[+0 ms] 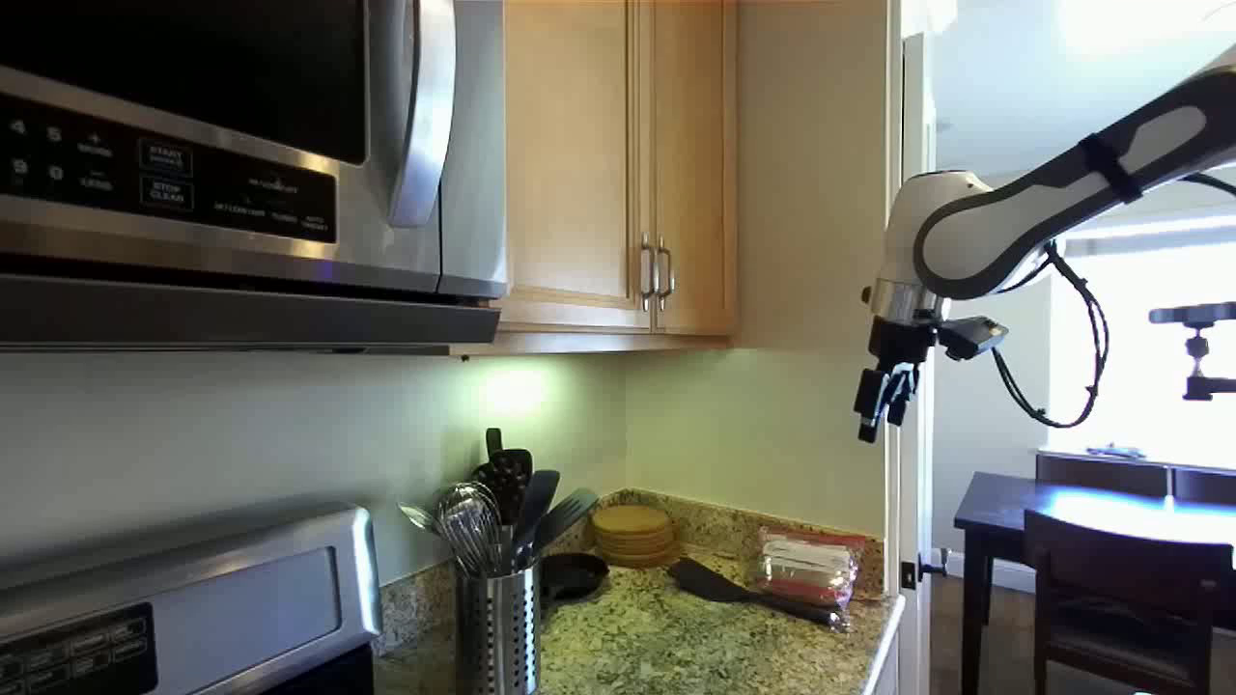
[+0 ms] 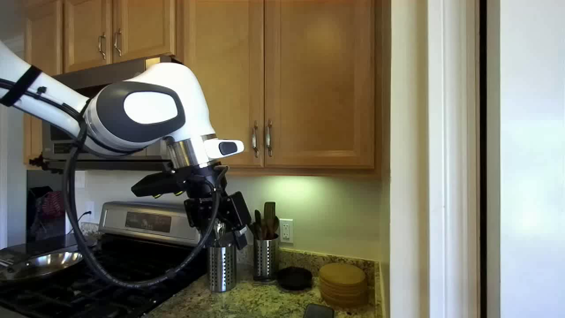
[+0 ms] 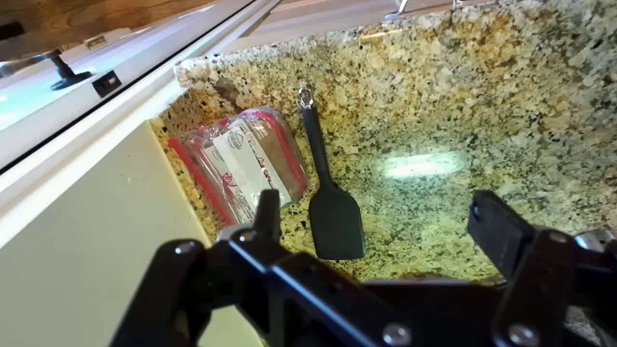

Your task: Open the top right cupboard door fully

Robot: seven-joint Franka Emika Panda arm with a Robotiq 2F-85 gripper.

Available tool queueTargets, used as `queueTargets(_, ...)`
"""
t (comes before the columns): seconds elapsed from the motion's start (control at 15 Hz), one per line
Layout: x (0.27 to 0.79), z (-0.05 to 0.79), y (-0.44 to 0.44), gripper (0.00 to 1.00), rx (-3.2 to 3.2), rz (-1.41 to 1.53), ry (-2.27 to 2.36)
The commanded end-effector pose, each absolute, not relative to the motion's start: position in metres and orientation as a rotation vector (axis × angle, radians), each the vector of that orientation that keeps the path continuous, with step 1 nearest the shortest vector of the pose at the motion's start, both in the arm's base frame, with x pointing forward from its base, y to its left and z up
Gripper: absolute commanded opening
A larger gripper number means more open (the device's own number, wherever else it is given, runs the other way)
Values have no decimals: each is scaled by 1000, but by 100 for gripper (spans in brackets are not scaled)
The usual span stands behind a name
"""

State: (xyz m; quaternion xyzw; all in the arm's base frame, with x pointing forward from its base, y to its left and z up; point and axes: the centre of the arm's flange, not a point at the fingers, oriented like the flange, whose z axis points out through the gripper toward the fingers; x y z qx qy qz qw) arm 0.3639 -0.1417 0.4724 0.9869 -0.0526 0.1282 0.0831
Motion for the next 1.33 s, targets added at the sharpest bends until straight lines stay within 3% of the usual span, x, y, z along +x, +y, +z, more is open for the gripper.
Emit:
queueTargets(0.0,364,472,-142,100,2946,383,-157)
queueTargets(0.67,380,476,-129,100,2961,412,-124)
queueTargets(1.27,445,542,-102,100,2894,770,-5)
